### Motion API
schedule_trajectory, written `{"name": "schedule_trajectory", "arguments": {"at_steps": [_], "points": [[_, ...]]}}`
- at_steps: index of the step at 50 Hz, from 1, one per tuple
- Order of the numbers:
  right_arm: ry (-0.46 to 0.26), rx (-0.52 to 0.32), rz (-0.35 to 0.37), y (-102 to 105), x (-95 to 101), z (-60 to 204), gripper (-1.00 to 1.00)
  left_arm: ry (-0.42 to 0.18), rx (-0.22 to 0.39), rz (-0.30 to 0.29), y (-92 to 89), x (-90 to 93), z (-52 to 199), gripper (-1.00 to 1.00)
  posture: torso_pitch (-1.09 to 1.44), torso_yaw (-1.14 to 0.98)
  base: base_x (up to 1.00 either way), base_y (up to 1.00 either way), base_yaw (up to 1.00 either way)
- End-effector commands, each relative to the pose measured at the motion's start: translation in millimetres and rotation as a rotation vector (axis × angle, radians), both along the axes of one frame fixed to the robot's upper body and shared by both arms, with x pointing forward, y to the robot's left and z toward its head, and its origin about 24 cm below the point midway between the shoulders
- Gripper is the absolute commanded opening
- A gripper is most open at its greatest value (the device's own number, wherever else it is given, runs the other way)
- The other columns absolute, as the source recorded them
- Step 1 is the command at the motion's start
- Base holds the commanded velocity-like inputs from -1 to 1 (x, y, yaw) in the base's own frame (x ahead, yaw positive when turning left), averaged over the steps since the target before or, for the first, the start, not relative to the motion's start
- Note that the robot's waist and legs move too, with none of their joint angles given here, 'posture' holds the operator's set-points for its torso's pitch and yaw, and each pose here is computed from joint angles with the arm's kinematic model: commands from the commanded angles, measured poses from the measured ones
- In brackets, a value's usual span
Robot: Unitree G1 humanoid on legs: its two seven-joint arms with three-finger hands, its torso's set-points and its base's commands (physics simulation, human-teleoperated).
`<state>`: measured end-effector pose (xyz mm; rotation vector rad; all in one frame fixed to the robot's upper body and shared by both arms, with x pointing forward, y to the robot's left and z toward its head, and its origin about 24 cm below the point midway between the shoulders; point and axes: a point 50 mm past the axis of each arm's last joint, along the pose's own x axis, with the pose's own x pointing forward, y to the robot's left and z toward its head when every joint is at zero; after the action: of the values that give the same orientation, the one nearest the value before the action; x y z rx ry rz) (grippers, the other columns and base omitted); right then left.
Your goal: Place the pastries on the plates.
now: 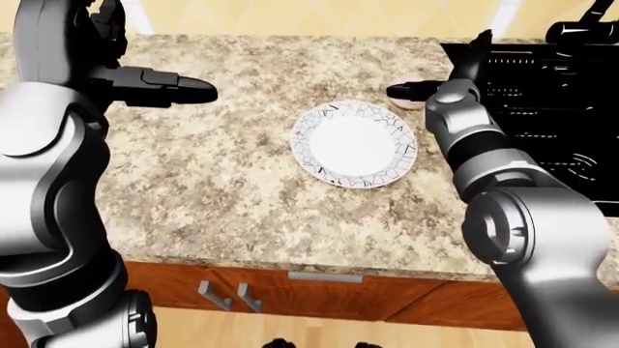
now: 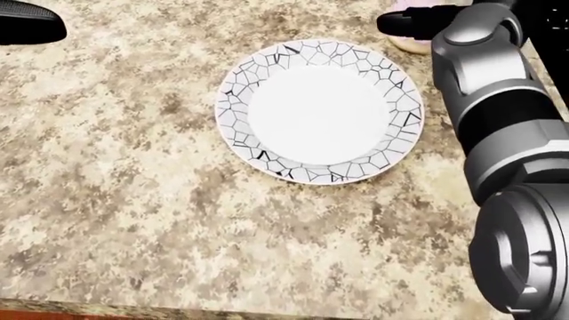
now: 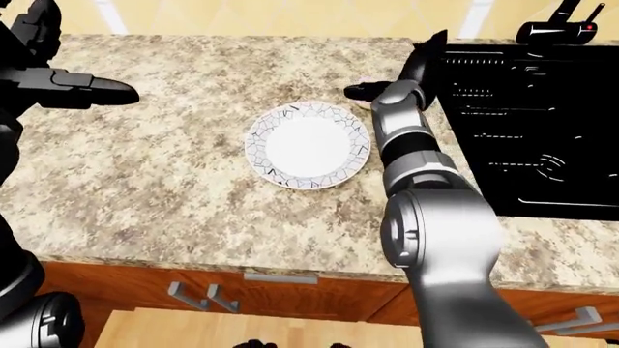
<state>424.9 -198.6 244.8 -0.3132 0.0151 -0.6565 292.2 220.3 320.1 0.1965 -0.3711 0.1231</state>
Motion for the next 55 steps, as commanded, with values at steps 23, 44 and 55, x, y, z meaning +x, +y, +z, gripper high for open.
{"name": "schedule_trajectory", "arguments": {"at_steps": [23, 44, 55], "points": [[-0.167, -0.018, -0.083, -2.6, -4.5, 38.4, 1.00, -0.080, 0.033, 0.008, -1.7, -6.9, 12.5, 1.00, 0.42, 0.00, 0.00, 0.00, 0.00], [-0.158, -0.006, -0.015, 8.9, -1.7, 40.1, 1.00, -0.088, 0.039, 0.022, 4.9, -10.8, 13.3, 1.00, 0.42, 0.00, 0.00, 0.00, 0.00], [-0.164, -0.005, -0.006, 9.9, -1.5, 40.6, 0.05, -0.090, 0.041, 0.023, 5.4, -11.0, 14.0, 1.00, 0.42, 0.00, 0.00, 0.00, 0.00]]}}
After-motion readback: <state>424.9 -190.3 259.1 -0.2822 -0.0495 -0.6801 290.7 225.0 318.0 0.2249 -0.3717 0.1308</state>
